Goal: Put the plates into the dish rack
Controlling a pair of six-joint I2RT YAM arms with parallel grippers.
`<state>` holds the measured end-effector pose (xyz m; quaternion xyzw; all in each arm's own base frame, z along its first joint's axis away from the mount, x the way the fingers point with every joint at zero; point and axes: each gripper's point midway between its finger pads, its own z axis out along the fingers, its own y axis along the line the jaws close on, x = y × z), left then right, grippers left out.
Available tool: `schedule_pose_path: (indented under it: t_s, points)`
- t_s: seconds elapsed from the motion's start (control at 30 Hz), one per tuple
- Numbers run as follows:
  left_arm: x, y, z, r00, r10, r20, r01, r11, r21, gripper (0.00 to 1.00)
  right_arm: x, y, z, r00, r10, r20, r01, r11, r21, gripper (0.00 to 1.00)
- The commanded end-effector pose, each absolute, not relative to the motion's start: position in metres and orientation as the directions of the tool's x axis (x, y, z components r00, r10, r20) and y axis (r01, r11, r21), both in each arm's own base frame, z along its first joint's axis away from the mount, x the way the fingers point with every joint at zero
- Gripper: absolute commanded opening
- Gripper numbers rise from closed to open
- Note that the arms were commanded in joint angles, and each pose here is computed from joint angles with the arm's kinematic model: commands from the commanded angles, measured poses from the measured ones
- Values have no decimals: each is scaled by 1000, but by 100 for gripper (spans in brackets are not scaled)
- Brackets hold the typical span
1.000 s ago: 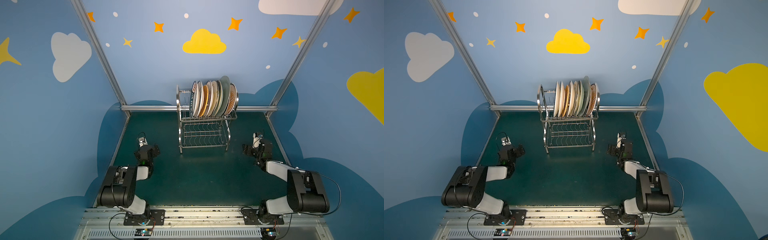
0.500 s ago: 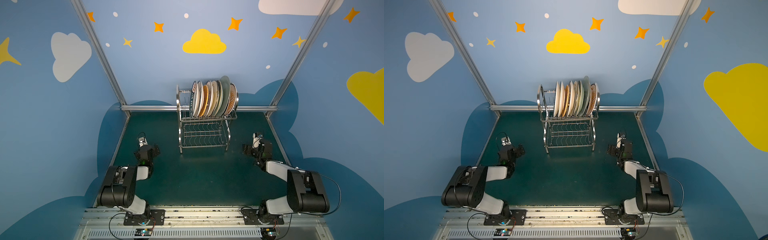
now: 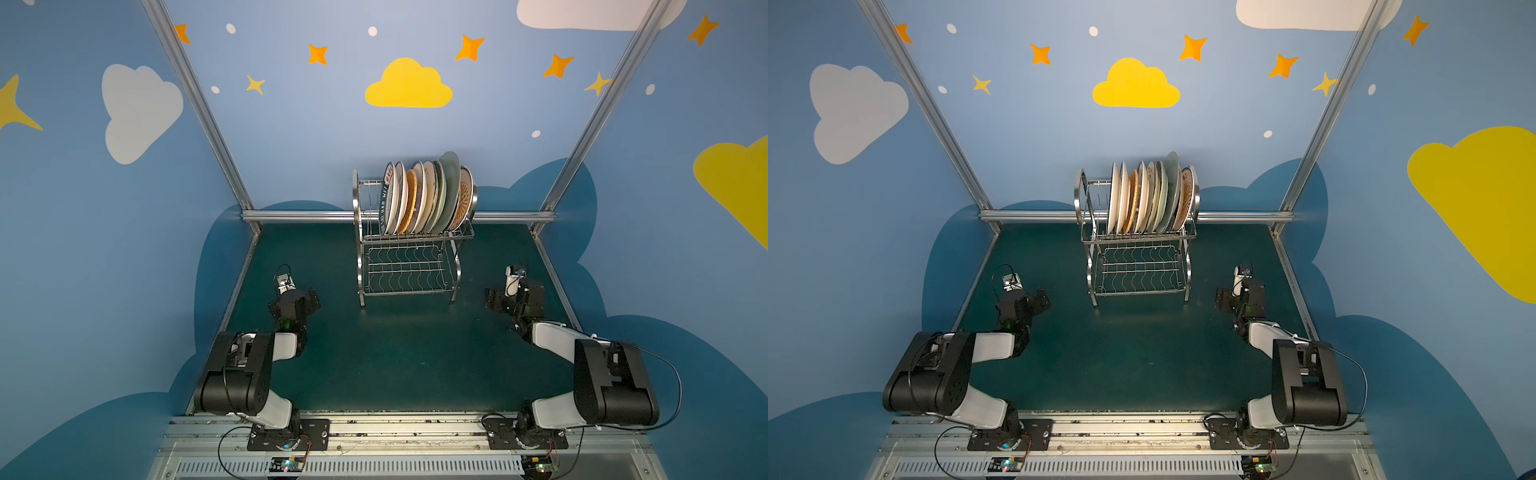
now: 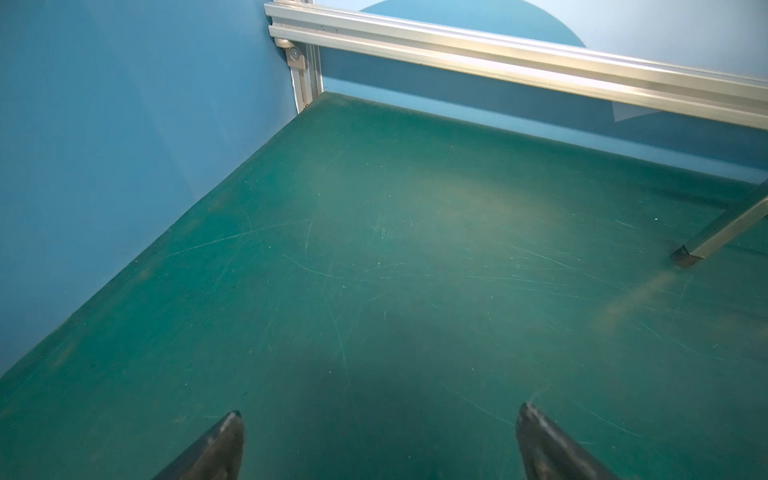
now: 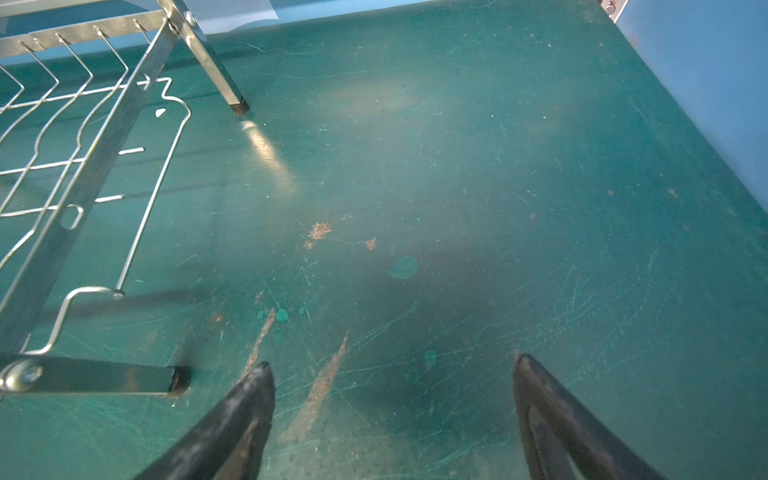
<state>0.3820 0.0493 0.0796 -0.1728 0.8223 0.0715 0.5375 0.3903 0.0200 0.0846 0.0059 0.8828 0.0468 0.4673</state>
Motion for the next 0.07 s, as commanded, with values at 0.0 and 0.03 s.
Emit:
schedule_pose_path:
  t_s: [0.0,0.03]
  points:
    - [385,49,85,-356,-193,-914,-355,933,-58,100,392,19,84,-568,48,-821,-31,996,79,88]
    - [385,48,86,-356,-190,-915,-351,934,-58,100,391,19,84,-568,47,-822,-30,996,78,88]
